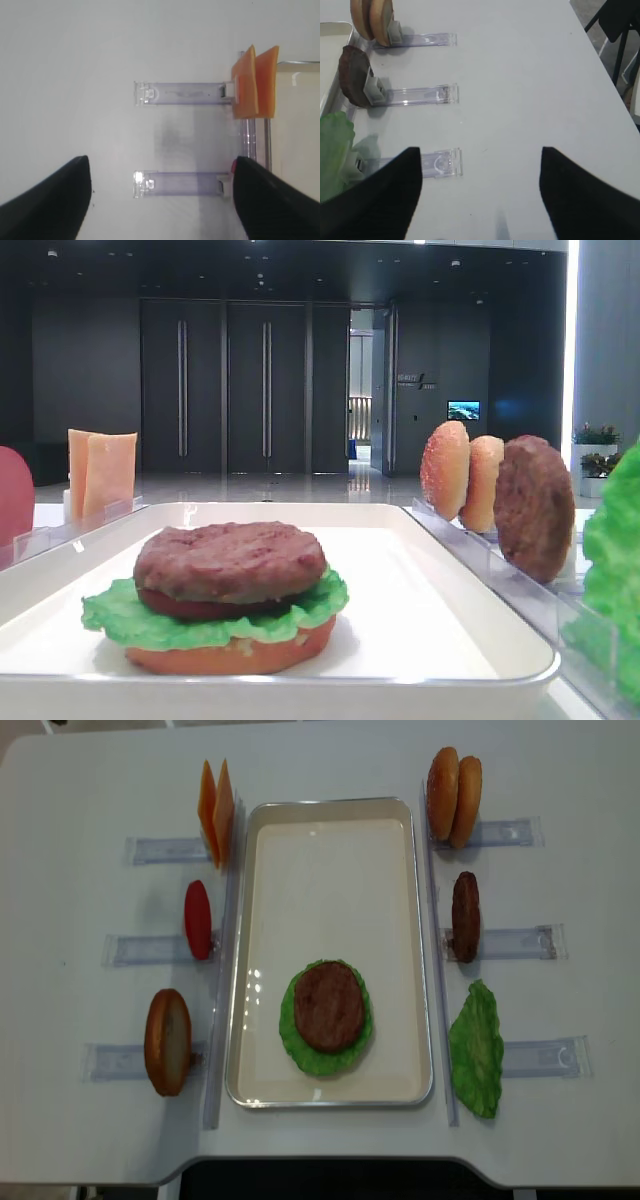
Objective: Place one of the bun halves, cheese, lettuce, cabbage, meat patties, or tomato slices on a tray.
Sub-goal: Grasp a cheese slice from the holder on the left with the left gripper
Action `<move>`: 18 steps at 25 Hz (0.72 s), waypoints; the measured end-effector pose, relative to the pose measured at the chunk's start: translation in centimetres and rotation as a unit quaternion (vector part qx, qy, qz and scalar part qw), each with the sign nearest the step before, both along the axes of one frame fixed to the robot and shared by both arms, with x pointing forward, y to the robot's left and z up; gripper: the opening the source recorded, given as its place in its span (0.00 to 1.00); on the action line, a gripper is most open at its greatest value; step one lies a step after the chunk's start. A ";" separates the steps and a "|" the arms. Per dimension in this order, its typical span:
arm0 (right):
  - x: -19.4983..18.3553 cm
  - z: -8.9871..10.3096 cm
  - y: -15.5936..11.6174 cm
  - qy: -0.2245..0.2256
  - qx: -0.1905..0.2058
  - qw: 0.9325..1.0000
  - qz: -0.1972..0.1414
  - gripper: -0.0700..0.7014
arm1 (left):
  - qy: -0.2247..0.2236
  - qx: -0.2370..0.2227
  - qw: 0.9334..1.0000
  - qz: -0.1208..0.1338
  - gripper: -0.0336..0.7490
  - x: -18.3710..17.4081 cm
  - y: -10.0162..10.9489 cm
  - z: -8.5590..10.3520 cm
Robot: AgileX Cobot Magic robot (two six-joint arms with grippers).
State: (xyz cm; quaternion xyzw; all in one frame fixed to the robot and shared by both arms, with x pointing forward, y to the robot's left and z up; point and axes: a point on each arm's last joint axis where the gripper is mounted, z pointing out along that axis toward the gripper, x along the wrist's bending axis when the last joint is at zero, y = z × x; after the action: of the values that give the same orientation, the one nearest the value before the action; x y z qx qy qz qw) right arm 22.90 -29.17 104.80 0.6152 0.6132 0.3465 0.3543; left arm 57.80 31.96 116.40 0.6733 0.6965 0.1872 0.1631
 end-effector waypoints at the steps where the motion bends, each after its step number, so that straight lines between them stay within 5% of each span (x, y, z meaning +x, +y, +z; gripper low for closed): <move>1: 0.0 0.0 0.0 0.000 0.000 1.000 0.000 0.71 | 0.000 0.000 1.000 0.000 0.93 0.8 0.0 -0.2; 9: 0.0 0.0 0.0 0.000 0.000 1.000 0.000 0.71 | 0.014 -0.007 1.000 0.006 0.93 6.6 0.3 -3.0; 18: 0.0 0.0 0.0 0.000 0.000 1.000 0.000 0.71 | 0.038 -0.005 0.999 0.006 0.93 8.9 0.4 -5.6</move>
State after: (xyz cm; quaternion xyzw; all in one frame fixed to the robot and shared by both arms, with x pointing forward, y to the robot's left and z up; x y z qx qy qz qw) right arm 22.90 -29.17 104.81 0.6150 0.6130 0.3467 0.3546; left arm 66.68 32.39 110.82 0.6748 0.7072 0.1588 0.1393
